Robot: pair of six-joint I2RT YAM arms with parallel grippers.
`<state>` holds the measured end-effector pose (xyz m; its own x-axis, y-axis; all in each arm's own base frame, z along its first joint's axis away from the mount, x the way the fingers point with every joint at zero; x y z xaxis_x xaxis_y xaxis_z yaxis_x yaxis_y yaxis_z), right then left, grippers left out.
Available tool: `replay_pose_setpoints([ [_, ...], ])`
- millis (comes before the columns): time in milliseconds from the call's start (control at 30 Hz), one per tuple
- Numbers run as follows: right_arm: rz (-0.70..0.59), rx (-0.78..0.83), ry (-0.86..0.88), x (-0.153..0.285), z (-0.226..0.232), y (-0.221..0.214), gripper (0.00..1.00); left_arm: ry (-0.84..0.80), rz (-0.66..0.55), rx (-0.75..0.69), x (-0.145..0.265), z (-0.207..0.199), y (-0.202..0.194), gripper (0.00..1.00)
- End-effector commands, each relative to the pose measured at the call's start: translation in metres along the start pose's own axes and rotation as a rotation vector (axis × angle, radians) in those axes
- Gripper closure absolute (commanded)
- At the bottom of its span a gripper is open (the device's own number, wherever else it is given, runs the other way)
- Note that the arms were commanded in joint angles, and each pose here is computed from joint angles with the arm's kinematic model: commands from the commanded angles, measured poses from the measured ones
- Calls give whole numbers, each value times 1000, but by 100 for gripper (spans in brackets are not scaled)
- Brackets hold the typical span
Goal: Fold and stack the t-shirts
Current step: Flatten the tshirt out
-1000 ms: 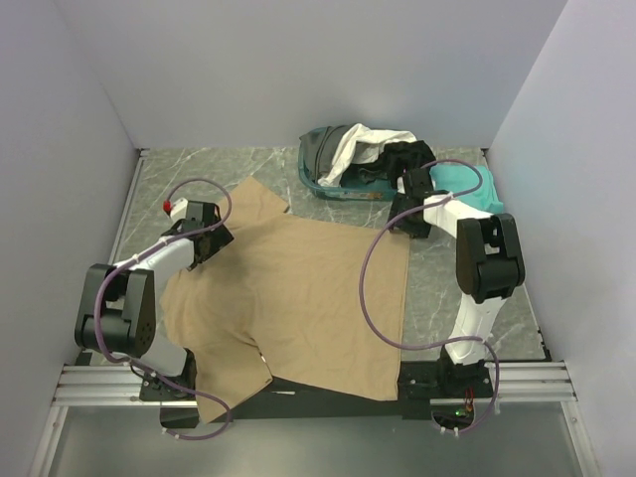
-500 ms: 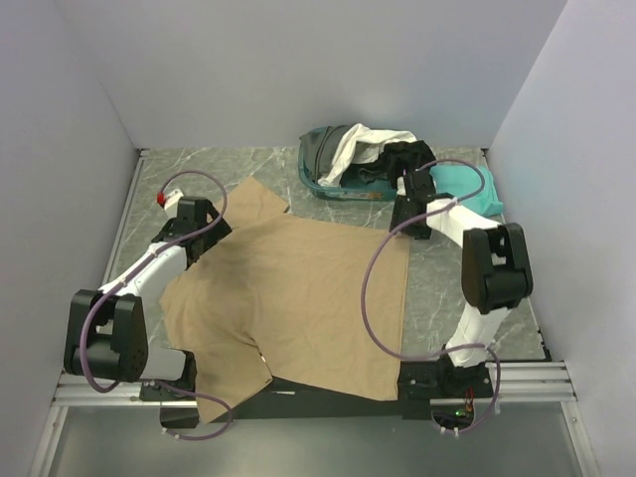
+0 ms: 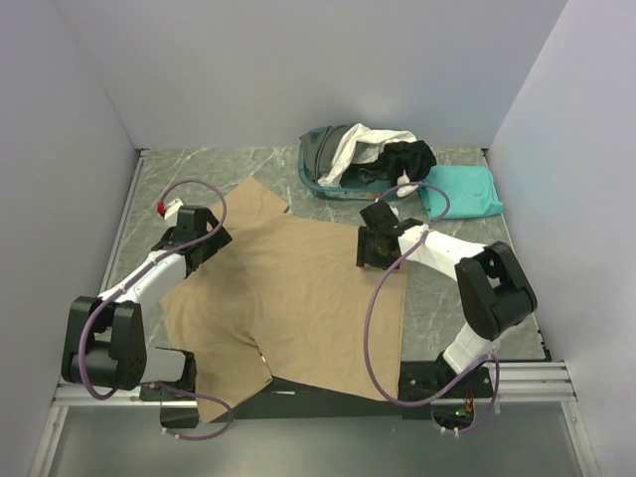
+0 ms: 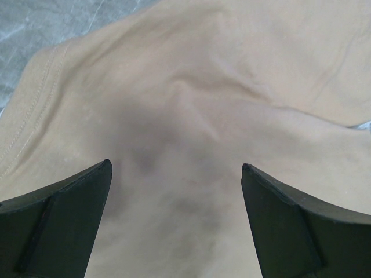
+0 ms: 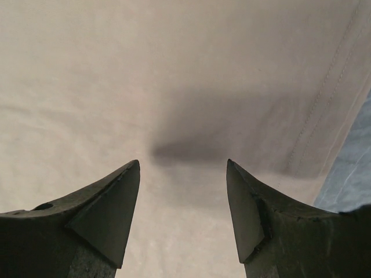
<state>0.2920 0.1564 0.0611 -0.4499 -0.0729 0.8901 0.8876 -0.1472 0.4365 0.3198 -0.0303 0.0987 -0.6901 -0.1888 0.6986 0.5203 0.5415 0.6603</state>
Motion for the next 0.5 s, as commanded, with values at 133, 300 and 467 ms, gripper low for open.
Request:
replay_pose_setpoints([
  [133,116,-33,-144,-26,-23,-4,31,4,-10,26,-3,-1,2,1],
  [300,113,-54,-169,-33,-38,16,30,16,-10,15,-6,1,2,0],
  [467,93,-74,-171,-35,-53,36,30,18,7,5,-12,-1,-1,1],
])
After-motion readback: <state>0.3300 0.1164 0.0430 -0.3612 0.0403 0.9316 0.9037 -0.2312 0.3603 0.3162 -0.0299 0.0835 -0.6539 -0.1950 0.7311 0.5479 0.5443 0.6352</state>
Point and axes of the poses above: each gripper's point midway between its finger pads, its own x axis back along the fingers, its own z axis along the line the jaws close on, y = z × x, the point moved 3 cm from there along x, back along the fingers, and after that the axes turned 3 degrees about -x, right-handed, at the moved point
